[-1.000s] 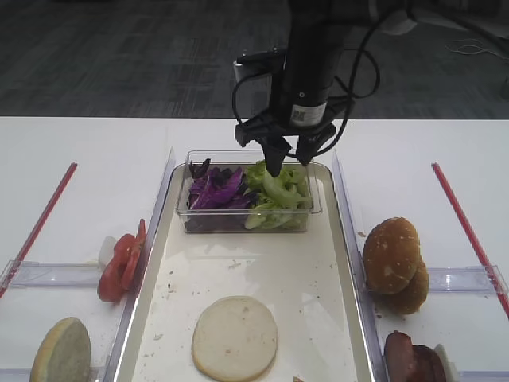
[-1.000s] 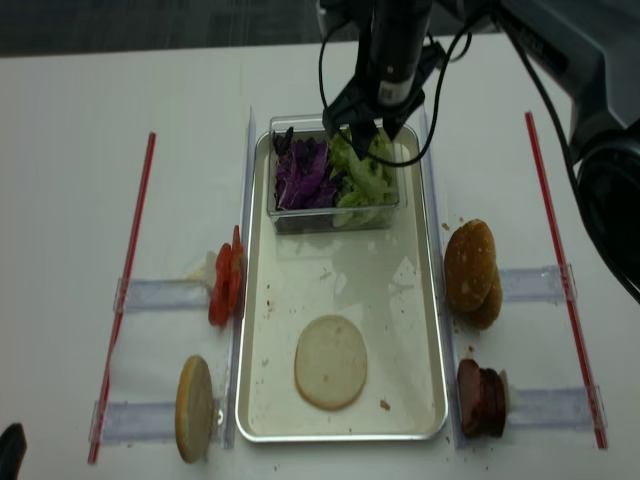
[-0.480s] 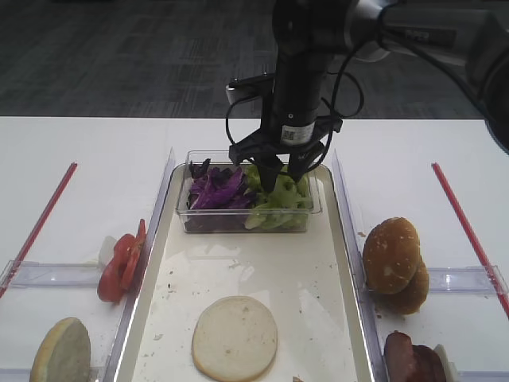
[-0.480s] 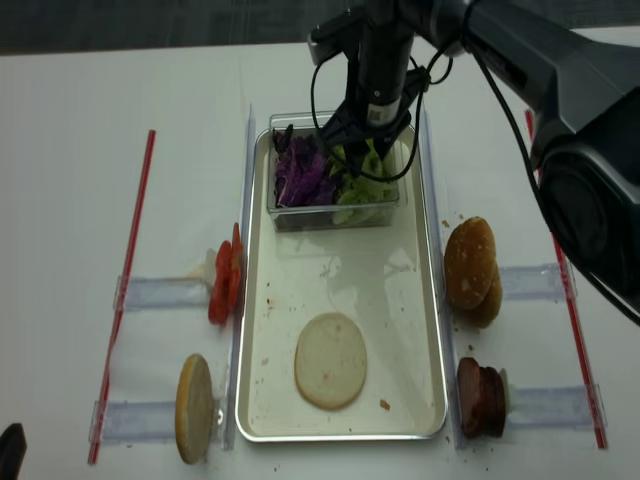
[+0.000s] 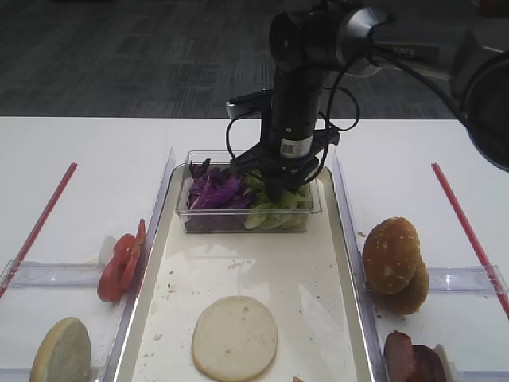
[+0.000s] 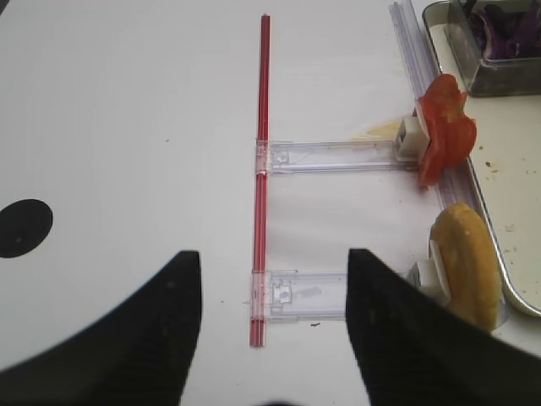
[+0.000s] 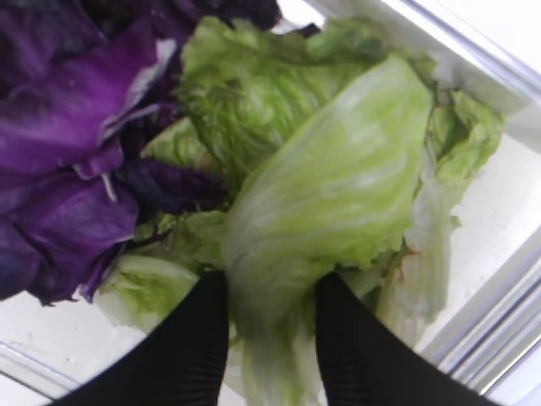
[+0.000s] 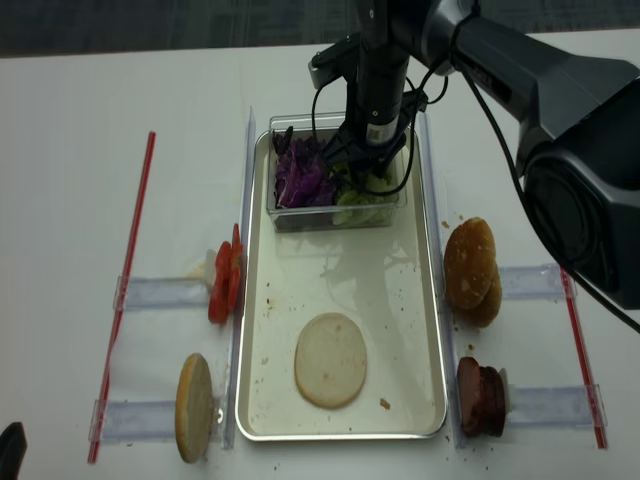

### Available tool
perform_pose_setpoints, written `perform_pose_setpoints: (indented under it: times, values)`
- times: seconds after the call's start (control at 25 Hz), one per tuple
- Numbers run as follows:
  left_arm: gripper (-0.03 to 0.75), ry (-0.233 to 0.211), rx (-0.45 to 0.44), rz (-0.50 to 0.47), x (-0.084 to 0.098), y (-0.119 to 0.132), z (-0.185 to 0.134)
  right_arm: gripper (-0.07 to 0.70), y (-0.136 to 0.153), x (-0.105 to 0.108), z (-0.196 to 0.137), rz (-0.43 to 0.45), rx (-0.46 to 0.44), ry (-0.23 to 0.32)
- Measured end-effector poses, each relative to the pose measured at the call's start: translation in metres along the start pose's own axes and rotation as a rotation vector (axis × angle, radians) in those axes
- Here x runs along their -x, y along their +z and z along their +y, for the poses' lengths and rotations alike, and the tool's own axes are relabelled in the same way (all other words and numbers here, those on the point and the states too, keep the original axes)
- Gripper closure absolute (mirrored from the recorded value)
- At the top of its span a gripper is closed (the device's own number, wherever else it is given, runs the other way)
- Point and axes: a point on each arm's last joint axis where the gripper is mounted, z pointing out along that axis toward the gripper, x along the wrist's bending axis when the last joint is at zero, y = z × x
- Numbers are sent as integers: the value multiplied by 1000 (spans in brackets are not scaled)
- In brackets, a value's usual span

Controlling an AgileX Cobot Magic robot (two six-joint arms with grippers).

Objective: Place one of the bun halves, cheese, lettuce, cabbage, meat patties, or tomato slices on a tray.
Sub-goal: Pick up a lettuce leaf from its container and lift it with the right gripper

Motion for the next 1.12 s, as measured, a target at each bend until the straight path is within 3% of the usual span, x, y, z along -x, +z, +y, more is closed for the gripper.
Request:
perform_pose_setpoints:
  times: [0.56, 1.12]
  values:
    - [323, 0, 0, 0, 0, 0, 0, 599, 0, 0, 0, 1, 1, 0]
    - [323, 0, 0, 0, 0, 0, 0, 608, -38, -4, -1, -4, 79, -8]
